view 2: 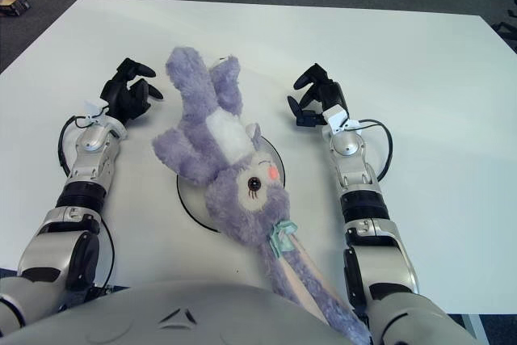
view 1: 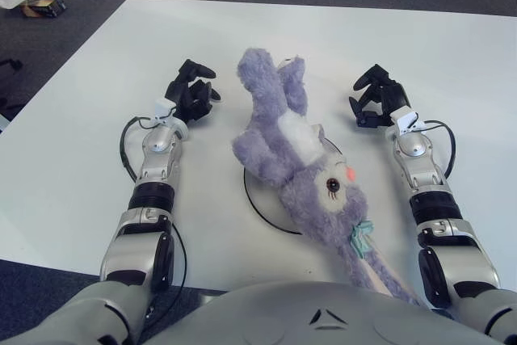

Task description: Put the doll into the plate.

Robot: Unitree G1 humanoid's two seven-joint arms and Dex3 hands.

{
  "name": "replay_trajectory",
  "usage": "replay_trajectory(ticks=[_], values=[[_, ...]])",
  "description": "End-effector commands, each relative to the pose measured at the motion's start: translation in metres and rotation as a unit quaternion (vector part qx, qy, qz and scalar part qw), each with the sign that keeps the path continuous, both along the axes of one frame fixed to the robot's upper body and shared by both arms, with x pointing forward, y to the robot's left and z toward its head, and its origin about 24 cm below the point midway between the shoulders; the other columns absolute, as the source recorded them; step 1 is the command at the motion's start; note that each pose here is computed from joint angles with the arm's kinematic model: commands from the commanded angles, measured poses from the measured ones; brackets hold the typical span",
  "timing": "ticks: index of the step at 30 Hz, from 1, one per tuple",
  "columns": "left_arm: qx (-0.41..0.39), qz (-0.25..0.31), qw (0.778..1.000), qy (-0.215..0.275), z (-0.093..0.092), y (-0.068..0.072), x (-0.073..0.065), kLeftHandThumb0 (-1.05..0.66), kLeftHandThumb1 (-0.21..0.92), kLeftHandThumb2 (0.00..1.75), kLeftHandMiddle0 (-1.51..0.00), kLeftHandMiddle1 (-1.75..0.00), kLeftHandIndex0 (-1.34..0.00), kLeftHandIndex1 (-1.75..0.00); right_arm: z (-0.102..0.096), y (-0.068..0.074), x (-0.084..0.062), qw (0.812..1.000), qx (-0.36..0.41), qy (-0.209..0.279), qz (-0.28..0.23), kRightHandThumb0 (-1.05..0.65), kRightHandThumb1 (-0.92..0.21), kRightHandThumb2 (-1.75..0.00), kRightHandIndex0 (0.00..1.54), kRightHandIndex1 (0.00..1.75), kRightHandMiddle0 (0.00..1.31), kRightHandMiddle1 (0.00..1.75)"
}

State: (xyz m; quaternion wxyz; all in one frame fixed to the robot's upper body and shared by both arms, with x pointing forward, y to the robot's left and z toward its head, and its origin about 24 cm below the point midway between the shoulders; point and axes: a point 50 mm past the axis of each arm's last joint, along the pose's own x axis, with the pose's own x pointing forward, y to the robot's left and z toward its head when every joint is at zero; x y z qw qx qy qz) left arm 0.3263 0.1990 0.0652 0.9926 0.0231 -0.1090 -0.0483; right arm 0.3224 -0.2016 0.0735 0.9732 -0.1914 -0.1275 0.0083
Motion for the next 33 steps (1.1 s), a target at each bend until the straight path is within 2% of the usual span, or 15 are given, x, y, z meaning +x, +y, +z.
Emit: replay_trajectory(ticks=[1,6,11,21,33], values=[[-0.016,0.005,1.000,0.021,-0.012,0.003,-0.006,-0.40,0.59,0.97,-0.74,-1.75,-0.41,-1.75,-0.009,-0.007,-0.001,1.000,0.008,-0.006,-0.025,-0.01,-0.54,-0.97,0.54,1.48,0.31,1.75],[-0.020,0.009,1.000,0.022,-0.015,0.003,-0.010,-0.41,0.55,1.02,-0.79,-1.75,-0.43,-1.75,-0.011,-0.011,-0.001,0.999,0.008,-0.016,-0.035,-0.01,-0.53,-0.98,0.56,1.46,0.33,1.75],[-0.024,0.010,0.999,0.021,-0.016,-0.001,-0.015,-0.42,0.51,1.07,-0.86,-1.75,-0.46,-1.75,-0.013,-0.015,0.000,0.998,0.043,-0.012,-0.050,-0.01,-0.50,-1.02,0.57,1.47,0.35,1.75],[-0.034,0.014,0.999,0.027,-0.015,-0.006,-0.020,-0.43,0.49,1.10,-0.95,-1.75,-0.47,-1.75,-0.020,-0.017,0.000,0.987,0.151,0.026,-0.047,-0.01,-0.45,-1.09,0.57,1.50,0.39,1.75],[-0.029,0.024,0.999,0.032,-0.017,-0.008,-0.019,-0.43,0.47,1.12,-0.95,-1.75,-0.49,-1.75,-0.022,-0.016,0.004,0.980,0.186,0.063,-0.037,-0.01,-0.31,-1.29,0.65,1.60,0.43,1.75]])
